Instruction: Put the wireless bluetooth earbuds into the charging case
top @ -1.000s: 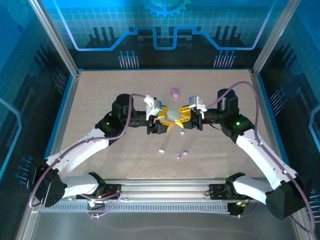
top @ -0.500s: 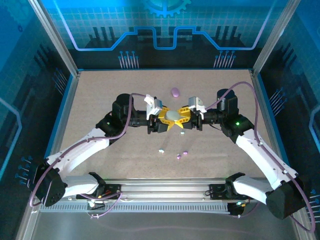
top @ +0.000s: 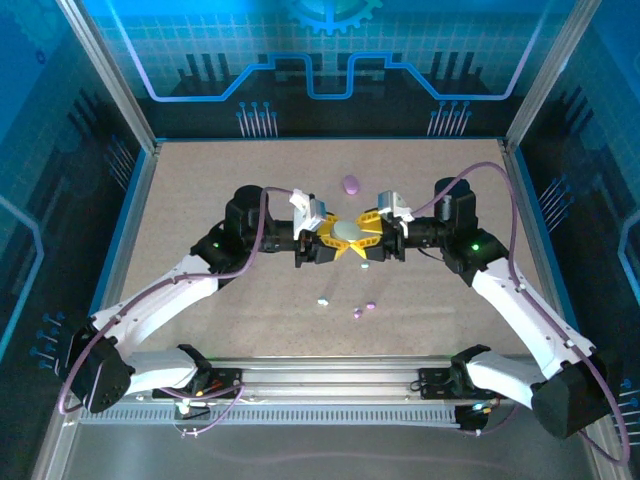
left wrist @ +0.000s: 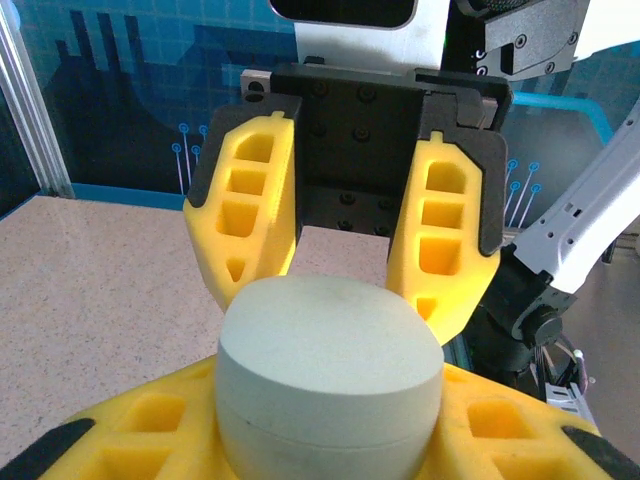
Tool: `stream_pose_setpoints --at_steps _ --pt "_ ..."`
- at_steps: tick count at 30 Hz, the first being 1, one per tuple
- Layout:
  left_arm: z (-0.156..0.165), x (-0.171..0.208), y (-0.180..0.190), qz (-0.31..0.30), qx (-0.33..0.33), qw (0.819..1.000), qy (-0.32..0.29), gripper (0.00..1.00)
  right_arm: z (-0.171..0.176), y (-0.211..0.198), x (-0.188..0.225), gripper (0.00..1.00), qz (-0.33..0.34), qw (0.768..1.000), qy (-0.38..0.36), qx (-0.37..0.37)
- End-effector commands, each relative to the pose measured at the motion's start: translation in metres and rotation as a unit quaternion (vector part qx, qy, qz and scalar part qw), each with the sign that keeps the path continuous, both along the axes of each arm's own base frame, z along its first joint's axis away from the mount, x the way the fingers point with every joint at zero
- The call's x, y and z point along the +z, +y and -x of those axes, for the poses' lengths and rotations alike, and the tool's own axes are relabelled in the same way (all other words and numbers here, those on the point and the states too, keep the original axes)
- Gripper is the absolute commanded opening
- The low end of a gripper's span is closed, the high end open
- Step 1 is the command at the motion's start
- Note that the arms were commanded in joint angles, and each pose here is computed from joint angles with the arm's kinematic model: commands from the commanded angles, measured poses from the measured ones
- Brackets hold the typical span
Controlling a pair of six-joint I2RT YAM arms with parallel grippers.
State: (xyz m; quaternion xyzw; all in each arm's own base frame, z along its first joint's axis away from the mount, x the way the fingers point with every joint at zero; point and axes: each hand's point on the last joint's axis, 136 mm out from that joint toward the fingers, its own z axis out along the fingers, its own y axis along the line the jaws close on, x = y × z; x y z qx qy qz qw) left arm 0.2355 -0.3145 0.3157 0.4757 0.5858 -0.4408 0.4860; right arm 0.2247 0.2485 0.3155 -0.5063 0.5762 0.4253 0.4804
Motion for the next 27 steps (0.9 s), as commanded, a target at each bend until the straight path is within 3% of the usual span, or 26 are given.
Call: stream_pose_setpoints --at_steps 1,13,27 --pt "0.010 -0.005 -0.003 -0.015 -0.026 1.000 -0.003 0.34 -0.009 -0.007 0.014 0.45 -0.013 1.000 0.003 -0.020" --pt "0.011 -0.004 -0.003 -0.010 -0.028 1.000 -0.004 0.34 -0.026 -0.011 0.020 0.53 -0.018 0.998 0.009 -0.066" --pt "0.011 -0.005 -0.004 -0.001 -0.029 1.000 0.005 0.34 -0.034 -0.011 0.026 0.54 -0.028 0.996 -0.004 -0.087"
